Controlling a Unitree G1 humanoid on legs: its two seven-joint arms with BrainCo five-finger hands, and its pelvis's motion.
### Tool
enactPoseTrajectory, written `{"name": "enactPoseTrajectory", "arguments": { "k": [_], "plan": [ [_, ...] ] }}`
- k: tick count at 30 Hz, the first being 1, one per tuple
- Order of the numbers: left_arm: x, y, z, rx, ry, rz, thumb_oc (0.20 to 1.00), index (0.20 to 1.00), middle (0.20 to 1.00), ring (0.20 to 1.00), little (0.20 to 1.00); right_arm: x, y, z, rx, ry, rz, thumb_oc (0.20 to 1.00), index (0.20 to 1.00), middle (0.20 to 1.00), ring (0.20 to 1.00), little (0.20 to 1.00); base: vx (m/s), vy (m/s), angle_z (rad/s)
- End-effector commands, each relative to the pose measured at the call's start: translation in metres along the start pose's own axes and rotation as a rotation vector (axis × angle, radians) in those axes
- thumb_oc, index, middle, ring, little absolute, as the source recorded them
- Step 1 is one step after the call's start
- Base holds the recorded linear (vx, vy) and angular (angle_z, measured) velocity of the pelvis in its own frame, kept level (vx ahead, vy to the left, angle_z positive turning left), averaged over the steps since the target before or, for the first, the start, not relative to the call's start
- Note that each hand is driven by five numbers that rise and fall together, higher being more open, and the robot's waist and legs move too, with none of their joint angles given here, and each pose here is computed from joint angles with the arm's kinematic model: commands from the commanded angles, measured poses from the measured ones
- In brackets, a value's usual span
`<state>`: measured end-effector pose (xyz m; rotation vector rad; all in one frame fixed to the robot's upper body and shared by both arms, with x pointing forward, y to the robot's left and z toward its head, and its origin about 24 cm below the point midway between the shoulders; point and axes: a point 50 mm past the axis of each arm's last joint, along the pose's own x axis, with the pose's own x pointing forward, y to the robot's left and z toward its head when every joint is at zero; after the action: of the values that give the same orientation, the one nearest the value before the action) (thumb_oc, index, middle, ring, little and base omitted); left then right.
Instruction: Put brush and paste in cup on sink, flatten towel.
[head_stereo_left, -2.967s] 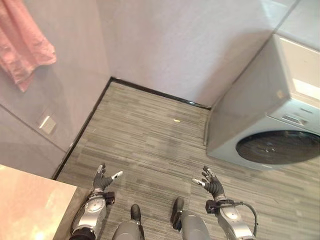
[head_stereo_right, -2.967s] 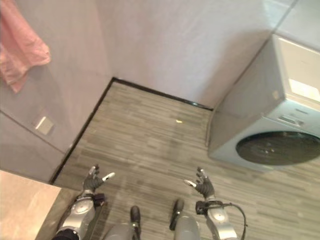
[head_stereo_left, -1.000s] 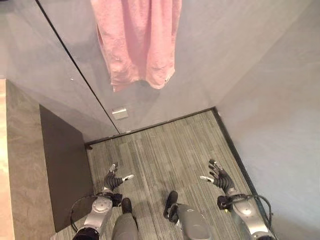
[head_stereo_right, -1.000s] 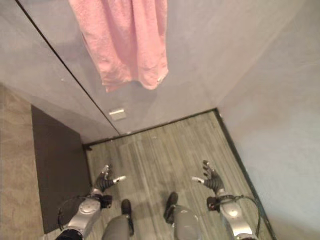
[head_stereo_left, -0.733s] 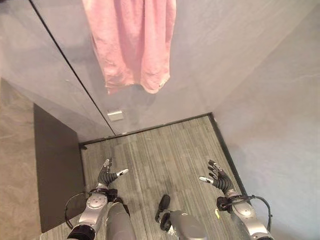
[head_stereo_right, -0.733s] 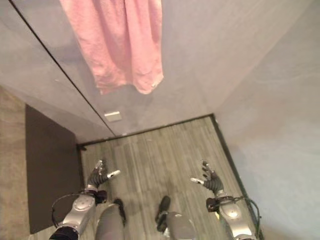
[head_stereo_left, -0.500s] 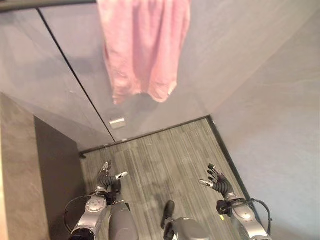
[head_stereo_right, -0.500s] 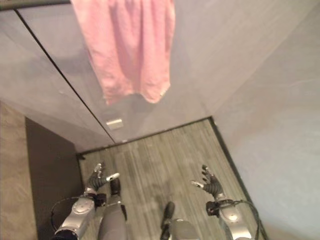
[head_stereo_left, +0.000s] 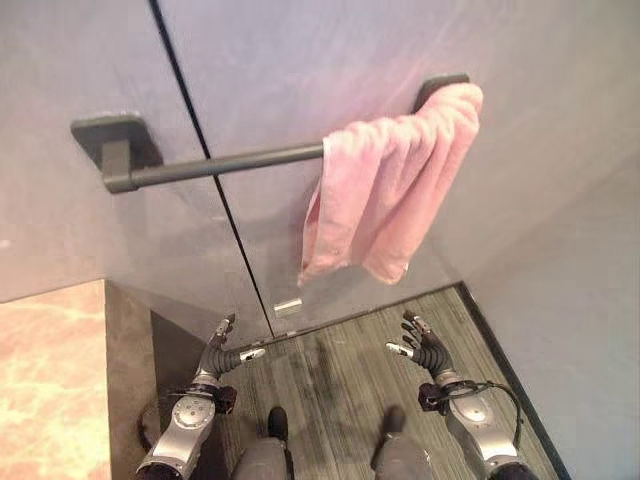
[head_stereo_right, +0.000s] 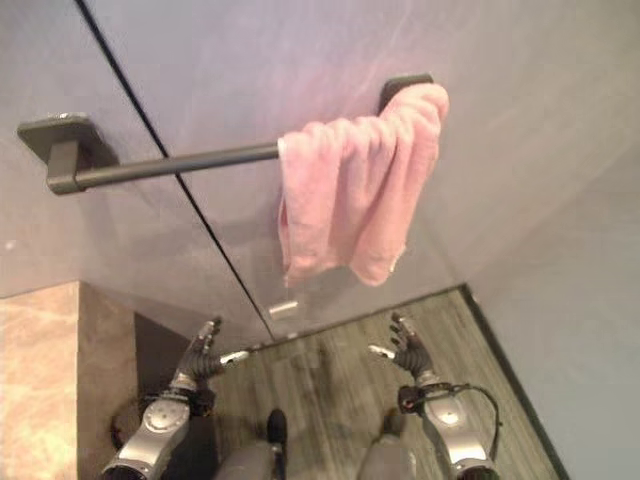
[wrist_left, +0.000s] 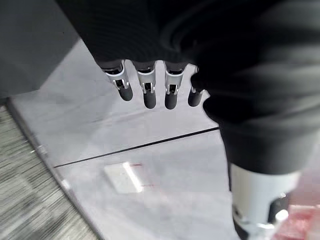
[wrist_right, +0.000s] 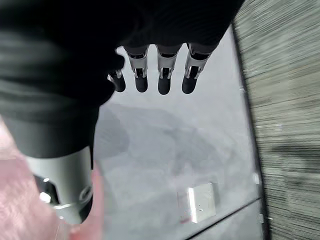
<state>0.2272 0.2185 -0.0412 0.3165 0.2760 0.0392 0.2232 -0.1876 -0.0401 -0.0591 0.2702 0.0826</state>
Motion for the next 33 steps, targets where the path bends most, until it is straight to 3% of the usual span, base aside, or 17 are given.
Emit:
{"name": "enactPoseTrajectory", "arguments": {
  "k": [1,11,22,27,33],
  "plan": [
    [0.001,0.005,0.02,0.027,-0.131,0.0,1.0,1.0,1.0,1.0,1.0,0.005,-0.016,0.028,-0.026,-0.137,-0.026,1.0,1.0,1.0,1.0,1.0,0.21,-0.324,0.86],
    [0.005,0.007,0.048,-0.014,-0.248,0.032,1.0,1.0,1.0,1.0,1.0,-0.007,-0.053,0.052,-0.073,-0.225,-0.081,1.0,1.0,1.0,1.0,1.0,0.07,-0.161,0.47],
    [-0.011,0.044,0.073,0.093,-0.392,0.086,1.0,1.0,1.0,1.0,1.0,-0.01,-0.086,0.088,-0.132,-0.331,-0.114,1.0,1.0,1.0,1.0,1.0,0.04,0.046,-0.09],
    [-0.021,0.065,0.105,0.141,-0.526,0.047,1.0,1.0,1.0,1.0,1.0,-0.013,-0.103,0.117,-0.192,-0.395,-0.086,1.0,1.0,1.0,1.0,1.0,0.01,0.034,-0.1],
    [-0.022,0.068,0.139,0.134,-0.644,-0.088,1.0,1.0,1.0,1.0,1.0,-0.006,-0.118,0.149,-0.263,-0.422,-0.03,1.0,1.0,1.0,1.0,1.0,0.01,0.004,-0.03]
  ]
}}
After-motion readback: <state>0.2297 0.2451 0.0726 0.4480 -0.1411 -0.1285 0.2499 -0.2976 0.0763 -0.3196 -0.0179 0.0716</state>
